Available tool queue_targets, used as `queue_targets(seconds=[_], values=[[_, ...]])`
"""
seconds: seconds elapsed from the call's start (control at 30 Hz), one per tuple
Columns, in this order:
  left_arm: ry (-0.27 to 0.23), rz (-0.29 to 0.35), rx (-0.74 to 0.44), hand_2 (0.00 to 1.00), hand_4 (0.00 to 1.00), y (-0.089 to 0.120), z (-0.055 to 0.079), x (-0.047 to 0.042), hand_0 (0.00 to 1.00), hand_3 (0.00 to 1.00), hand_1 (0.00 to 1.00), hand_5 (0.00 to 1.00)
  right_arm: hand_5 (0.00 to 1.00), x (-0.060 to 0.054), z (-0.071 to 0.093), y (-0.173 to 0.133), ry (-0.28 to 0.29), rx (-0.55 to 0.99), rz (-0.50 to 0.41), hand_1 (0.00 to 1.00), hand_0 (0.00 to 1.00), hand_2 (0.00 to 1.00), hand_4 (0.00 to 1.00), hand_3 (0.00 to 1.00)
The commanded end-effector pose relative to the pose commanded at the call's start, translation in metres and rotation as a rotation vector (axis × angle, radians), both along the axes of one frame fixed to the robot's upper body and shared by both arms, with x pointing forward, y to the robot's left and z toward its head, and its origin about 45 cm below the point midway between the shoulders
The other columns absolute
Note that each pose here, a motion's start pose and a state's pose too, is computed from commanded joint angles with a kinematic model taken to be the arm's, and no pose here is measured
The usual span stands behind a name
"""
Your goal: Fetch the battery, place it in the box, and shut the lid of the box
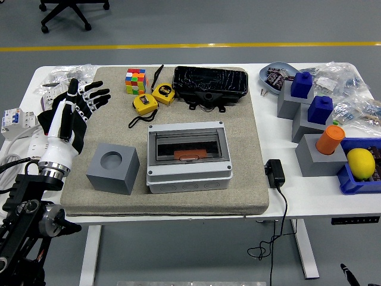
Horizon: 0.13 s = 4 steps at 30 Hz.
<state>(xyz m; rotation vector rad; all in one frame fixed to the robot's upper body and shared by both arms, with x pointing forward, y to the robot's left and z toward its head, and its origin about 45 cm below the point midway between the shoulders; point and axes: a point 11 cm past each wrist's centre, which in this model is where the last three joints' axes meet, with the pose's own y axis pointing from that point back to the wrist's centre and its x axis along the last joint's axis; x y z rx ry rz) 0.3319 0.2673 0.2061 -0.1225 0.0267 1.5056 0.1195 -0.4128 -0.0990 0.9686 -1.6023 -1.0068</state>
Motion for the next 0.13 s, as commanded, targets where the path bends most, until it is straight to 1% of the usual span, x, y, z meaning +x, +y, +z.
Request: queue_targets(seconds=[0.03,0.07,0.13], values=[[0.0,0.0,0.001,0.67,0.998,0.0,0.0,0.0,0.747,0.699,0.687,0.998,0.998,-0.0002,0.0,-0.0001,0.0,0.001,-0.001,0.953,0.998,0.911,0.998,0.919],[0.0,-0.001,0.001,0.67,0.998,0.0,0.0,0.0,0.745,0.698,0.685,0.998,0.998,-0.0005,-0.0001,-0.0001,0.001,0.002,-0.002,0.988,0.998,0.926,0.998,0.924],[0.001,-0.001,0.002,0.67,0.998,-0.0001,-0.0002,-0.0001,0.745,0.698,0.685,0.998,0.998,-0.0019,-0.0005,0.0002,0.01,0.009,0.001,0.988,0.998,0.926,0.998,0.924]])
